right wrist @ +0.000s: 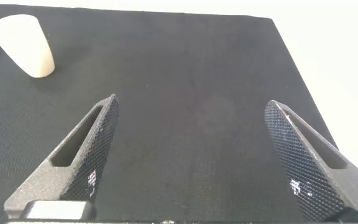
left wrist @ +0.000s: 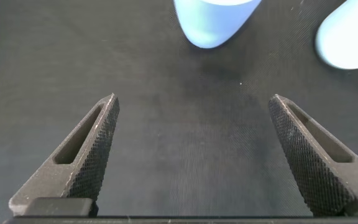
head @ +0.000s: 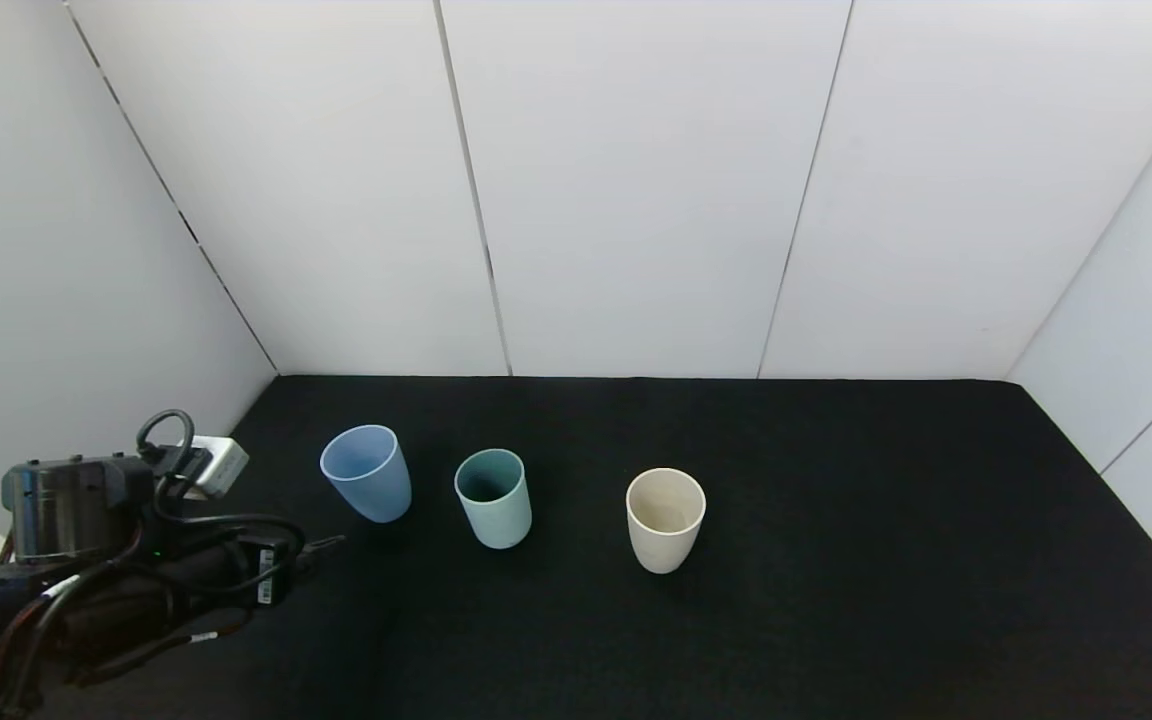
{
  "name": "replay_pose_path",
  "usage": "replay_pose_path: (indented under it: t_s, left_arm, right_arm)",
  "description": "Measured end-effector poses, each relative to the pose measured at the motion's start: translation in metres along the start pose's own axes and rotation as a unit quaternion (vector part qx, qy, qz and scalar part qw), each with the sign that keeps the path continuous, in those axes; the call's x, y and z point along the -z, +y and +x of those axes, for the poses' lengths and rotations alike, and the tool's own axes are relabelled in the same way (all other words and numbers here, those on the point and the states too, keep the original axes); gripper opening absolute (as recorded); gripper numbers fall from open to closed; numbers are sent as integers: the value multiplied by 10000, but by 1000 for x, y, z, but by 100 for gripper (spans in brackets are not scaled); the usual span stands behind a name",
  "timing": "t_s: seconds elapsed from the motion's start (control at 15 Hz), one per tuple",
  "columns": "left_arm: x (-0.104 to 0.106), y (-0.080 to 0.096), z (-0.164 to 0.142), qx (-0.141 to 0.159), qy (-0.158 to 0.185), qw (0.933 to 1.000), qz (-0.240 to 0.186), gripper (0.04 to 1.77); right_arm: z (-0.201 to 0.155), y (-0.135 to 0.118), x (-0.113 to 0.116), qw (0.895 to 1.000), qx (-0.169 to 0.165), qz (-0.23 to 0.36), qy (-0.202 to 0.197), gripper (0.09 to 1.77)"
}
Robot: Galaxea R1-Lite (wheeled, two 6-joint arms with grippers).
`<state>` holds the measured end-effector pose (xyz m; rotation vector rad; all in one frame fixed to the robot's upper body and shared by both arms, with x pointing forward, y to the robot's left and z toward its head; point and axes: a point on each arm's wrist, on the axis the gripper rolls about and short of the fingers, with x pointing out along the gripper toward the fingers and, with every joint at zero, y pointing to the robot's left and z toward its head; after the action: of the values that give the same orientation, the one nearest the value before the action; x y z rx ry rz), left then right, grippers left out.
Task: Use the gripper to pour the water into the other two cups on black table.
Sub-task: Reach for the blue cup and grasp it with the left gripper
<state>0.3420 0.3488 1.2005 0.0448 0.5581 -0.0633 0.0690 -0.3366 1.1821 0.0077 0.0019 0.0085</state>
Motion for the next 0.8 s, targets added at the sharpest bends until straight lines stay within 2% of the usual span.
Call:
replay_pose_path:
  t_s: [0.27,0.4,0.67,0.8]
  left_arm:
    - [16,-15,20,286,293,9991,138,172]
    - [16,-18,31,341,223,9990,181,172]
    - [12,-22,58,303,-592,9974,293,172]
    - [17,-23,71,300,-734,9964,312,172]
  right_arm:
    - [0,0,0,10000,0,0,0,171]
    - [0,0,0,10000,-2,0,0,171]
    - [0,0,0,10000,0,0,0,171]
    - [0,0,0,10000,-2,0,0,171]
